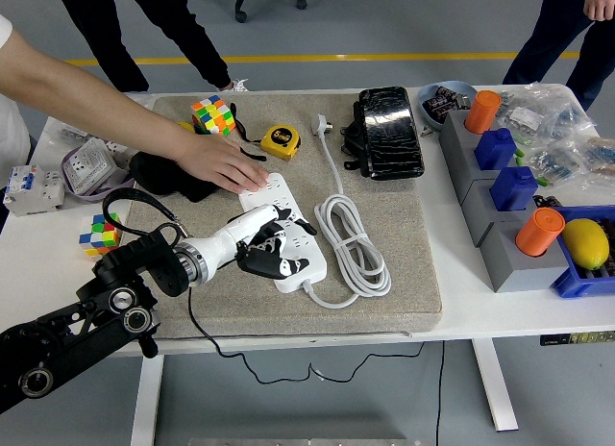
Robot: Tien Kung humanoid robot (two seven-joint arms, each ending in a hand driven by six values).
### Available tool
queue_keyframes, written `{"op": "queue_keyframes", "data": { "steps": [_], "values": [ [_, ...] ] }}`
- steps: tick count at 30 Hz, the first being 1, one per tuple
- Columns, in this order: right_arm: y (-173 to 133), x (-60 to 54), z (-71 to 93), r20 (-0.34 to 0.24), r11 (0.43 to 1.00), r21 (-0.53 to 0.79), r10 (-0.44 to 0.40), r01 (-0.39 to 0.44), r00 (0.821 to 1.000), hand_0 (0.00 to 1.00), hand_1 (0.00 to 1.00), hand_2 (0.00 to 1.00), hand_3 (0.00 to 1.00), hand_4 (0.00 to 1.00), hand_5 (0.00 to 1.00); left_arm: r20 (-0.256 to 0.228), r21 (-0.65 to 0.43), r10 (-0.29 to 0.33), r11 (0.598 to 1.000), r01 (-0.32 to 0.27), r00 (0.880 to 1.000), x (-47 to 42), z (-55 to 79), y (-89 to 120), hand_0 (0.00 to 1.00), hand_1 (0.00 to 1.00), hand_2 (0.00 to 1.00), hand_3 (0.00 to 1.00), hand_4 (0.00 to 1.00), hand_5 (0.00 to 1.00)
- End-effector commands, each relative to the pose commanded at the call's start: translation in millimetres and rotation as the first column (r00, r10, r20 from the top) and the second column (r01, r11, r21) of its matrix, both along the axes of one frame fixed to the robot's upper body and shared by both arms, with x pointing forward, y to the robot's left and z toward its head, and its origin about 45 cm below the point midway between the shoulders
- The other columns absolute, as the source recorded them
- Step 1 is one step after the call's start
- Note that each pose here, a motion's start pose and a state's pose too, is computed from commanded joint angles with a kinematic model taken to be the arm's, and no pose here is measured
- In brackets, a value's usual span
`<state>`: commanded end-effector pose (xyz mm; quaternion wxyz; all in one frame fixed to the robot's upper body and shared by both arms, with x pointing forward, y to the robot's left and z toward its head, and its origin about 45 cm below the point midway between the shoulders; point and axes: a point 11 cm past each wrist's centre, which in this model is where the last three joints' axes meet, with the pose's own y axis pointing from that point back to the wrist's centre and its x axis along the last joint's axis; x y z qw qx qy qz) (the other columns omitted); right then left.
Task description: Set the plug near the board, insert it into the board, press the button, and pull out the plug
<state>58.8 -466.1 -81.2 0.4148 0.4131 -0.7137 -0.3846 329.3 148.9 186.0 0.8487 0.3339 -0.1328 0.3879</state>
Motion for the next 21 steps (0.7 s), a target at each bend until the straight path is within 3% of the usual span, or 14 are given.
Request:
{"op": "queue_keyframes", "data": {
  "steps": [14, 21],
  "values": [
    [-2.0, 2.6, 1.3, 0.004, 1.0, -0.004, 0.001, -0.001, 1.0, 0.572, 0.651, 0.636, 0.544, 0.928, 0.489, 0.012, 0.142, -0.057, 0.988, 0.054, 0.998, -2.0, -0.3, -4.1, 0.048, 0.093, 0.159, 0.746, 0.766, 0.002],
    [-3.0, 2.9, 1.8, 0.002, 1.0, -0.006, 0.006, -0.006, 1.0, 0.572, 0.651, 0.636, 0.544, 0.928, 0.489, -0.002, 0.196, -0.063, 0.979, 0.062, 0.998, -3.3, -7.8, -1.3, 0.049, 0.095, 0.161, 0.757, 0.769, 0.002]
  ]
}}
